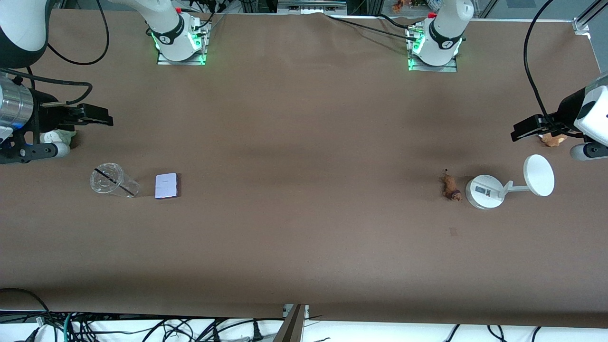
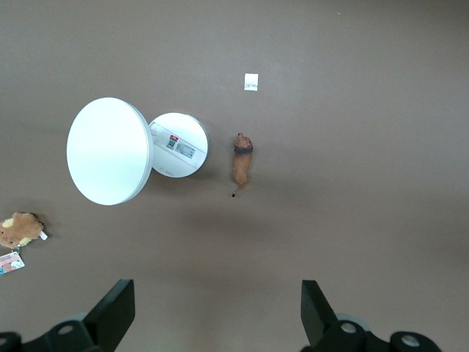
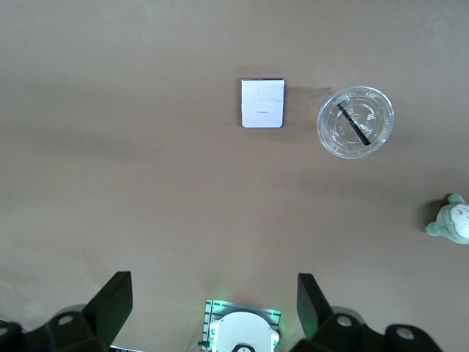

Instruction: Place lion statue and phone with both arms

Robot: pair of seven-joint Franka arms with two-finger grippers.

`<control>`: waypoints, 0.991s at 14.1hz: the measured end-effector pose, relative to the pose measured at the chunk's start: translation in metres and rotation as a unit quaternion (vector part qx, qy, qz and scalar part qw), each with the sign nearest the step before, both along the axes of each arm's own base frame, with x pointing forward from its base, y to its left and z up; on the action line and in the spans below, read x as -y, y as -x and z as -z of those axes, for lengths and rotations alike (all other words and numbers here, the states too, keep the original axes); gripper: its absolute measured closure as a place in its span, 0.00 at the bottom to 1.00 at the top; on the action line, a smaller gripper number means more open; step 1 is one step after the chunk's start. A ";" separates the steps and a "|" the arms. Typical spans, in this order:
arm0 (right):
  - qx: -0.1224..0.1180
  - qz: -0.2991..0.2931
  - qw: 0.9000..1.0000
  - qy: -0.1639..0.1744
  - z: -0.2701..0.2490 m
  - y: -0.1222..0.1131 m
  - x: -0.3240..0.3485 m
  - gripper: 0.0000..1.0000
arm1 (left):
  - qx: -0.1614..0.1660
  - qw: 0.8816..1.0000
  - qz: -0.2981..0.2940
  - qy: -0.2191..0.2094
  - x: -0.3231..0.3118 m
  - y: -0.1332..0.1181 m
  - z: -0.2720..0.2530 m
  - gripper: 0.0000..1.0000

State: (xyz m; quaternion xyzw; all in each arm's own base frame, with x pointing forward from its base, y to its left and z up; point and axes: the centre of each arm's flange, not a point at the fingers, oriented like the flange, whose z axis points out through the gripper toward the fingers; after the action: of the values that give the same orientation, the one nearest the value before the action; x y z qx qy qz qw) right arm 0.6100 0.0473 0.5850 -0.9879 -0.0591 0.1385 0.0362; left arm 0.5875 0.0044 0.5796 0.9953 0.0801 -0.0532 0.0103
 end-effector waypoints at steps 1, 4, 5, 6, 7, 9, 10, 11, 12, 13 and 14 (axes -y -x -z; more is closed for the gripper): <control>0.000 0.000 1.000 0.000 -0.001 0.000 0.000 0.00 | 0.000 1.000 0.000 0.000 0.000 0.000 0.000 0.00; 0.001 0.000 1.000 -0.002 -0.003 0.001 0.000 0.00 | 0.000 1.000 0.000 0.000 0.000 0.000 0.000 0.00; 0.000 0.003 1.000 -0.004 -0.004 0.001 0.003 0.00 | 0.000 1.000 0.000 0.000 0.000 0.000 0.000 0.00; -0.002 0.008 1.000 -0.003 -0.005 0.002 0.006 0.00 | 0.000 1.000 0.000 0.000 0.000 0.000 0.000 0.00; -0.004 0.011 1.000 0.001 -0.007 0.004 0.010 0.00 | 0.000 1.000 0.000 0.000 0.000 0.000 0.000 0.00; -0.001 0.010 1.000 0.014 -0.014 0.012 0.013 0.00 | 0.000 1.000 0.000 0.000 0.000 0.000 0.000 0.00; 0.001 0.010 1.000 0.016 -0.016 0.018 0.009 0.00 | 0.000 1.000 0.000 0.000 0.000 0.000 0.000 0.00; 0.006 0.011 1.000 0.014 -0.018 0.024 0.006 0.00 | 0.000 1.000 0.000 0.000 0.000 0.000 0.000 0.00; 0.012 0.012 1.000 0.011 -0.018 0.031 0.006 0.00 | 0.000 1.000 0.000 0.000 0.000 0.000 0.000 0.00; 0.020 0.015 1.000 0.007 -0.015 0.038 0.008 0.00 | 0.000 1.000 0.000 0.000 0.000 0.000 0.000 0.00; 0.027 0.019 0.999 0.004 -0.011 0.046 0.013 0.00 | 0.000 1.000 0.000 0.000 0.000 0.000 0.000 0.00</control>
State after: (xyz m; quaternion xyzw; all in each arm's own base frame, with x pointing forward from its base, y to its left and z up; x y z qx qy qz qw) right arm 0.5641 0.0340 0.5959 -0.9924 -0.0410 0.1114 0.0334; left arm 0.5875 0.0042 0.5797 0.9953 0.0798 -0.0532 0.0103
